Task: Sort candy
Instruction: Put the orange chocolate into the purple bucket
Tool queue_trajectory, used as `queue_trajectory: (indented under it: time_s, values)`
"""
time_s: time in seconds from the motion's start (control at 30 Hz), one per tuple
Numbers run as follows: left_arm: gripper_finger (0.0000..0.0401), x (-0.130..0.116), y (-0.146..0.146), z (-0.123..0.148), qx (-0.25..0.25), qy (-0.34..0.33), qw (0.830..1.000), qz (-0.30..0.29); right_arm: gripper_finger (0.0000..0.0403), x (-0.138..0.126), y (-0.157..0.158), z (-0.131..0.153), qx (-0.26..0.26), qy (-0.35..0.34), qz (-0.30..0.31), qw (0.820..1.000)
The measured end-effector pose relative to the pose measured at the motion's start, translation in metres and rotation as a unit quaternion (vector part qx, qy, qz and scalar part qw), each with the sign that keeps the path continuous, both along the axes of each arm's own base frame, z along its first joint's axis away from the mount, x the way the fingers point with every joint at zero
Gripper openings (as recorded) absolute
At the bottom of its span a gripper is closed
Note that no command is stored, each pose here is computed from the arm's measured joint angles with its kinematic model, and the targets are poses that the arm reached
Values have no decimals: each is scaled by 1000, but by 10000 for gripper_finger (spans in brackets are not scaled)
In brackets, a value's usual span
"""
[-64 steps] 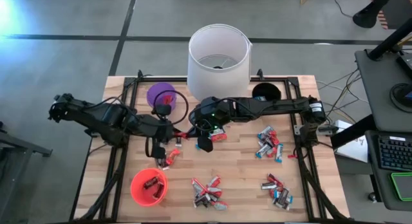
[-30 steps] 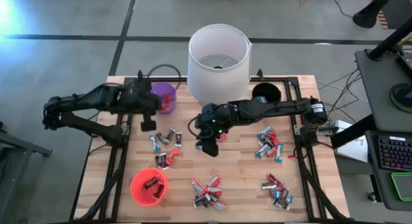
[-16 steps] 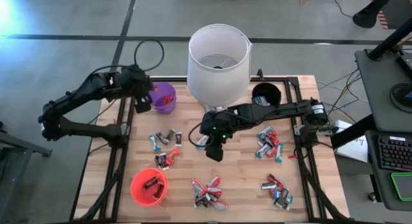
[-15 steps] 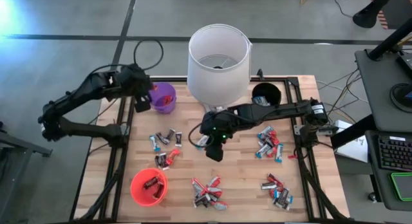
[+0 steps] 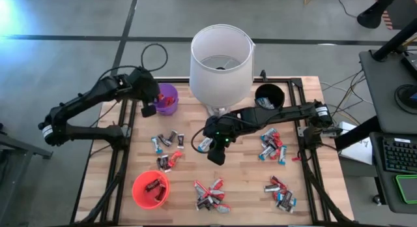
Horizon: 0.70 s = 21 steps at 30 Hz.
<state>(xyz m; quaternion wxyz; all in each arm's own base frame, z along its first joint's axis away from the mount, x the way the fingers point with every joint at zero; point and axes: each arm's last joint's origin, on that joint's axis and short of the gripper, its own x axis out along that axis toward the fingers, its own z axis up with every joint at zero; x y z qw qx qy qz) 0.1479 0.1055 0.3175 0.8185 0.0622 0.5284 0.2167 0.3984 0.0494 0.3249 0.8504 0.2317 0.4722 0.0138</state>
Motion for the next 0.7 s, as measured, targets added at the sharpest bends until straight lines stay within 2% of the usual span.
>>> queue_trajectory:
  time_s: [0.2,0.4,0.7]
  values:
    - [7,3,7,-20,10,-10,1000,7,123,-2,6,-1,5,9,0,1000]
    - [10,4,16,-29,5,4,1000,17,125,-11,8,-6,4,63,-7,998]
    - [65,7,21,-31,7,2,1000,22,125,-17,16,-15,9,105,-24,994]
